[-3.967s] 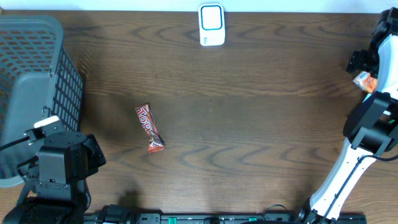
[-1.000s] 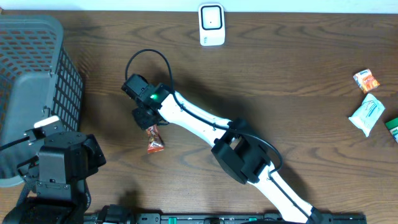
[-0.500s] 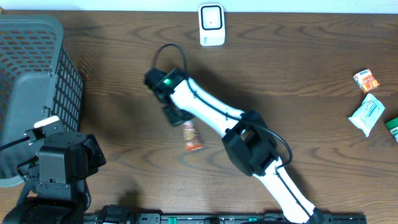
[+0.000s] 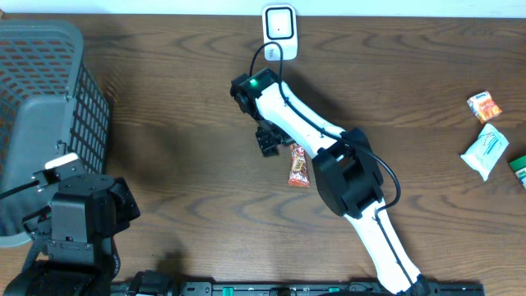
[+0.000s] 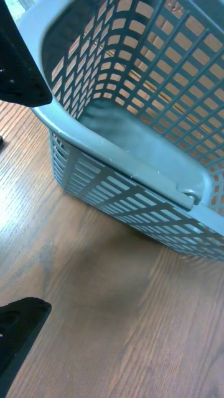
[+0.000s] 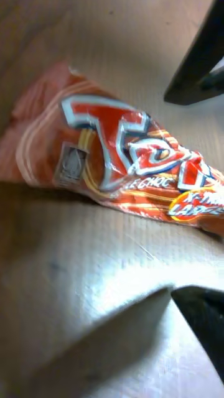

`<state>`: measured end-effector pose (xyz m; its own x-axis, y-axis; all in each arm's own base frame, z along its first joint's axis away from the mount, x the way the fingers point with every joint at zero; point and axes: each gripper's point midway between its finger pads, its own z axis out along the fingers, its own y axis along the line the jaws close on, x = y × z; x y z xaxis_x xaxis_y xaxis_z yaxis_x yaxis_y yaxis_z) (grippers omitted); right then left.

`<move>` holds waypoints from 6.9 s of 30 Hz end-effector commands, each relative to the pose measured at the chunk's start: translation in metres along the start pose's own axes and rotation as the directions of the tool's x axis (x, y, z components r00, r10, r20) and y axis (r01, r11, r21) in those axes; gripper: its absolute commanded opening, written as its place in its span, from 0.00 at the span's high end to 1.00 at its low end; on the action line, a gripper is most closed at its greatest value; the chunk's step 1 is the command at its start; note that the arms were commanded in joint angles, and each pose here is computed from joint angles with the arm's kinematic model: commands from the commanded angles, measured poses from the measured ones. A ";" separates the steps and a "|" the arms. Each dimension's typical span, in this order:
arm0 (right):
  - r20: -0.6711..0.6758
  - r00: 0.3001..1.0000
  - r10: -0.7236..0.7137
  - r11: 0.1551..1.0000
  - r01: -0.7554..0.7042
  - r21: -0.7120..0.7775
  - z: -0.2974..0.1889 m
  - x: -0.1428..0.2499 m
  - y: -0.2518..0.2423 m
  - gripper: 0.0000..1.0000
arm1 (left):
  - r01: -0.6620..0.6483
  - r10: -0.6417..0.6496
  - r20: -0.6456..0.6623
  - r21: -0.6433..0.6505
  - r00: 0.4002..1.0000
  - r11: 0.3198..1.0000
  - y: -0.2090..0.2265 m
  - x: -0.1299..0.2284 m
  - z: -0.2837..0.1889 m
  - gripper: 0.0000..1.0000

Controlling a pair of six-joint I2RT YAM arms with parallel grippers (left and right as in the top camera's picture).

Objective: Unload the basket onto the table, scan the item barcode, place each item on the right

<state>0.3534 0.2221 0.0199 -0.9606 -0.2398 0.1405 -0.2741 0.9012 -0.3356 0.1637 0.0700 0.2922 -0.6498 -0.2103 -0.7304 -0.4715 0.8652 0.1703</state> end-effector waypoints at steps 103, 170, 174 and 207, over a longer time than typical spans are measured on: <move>0.012 0.991 -0.137 0.637 0.098 -0.765 0.022 0.087 -0.005 0.99 | -0.007 0.008 0.003 -0.011 1.000 1.000 0.002 -0.001 0.000 0.02; 0.658 0.750 0.064 0.826 0.331 -0.456 -0.127 -0.077 -0.116 0.99 | -0.007 0.008 0.003 -0.011 1.000 1.000 0.002 -0.001 0.000 0.02; 0.710 0.698 0.095 0.869 0.291 -0.401 -0.134 -0.097 -0.131 0.99 | -0.007 0.008 0.003 -0.011 1.000 1.000 0.002 -0.001 0.000 0.02; 0.443 0.718 -0.537 0.825 0.557 0.098 0.025 -0.112 -0.098 0.41 | -0.007 0.008 0.003 -0.011 1.000 1.000 0.002 -0.001 0.000 0.02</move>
<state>0.4776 0.1721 0.0228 -0.5972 -0.7704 -0.2231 -0.7517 0.6346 -0.1793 0.1637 0.0701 0.2923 -0.6494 -0.2103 -0.7308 -0.4718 0.8651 0.1703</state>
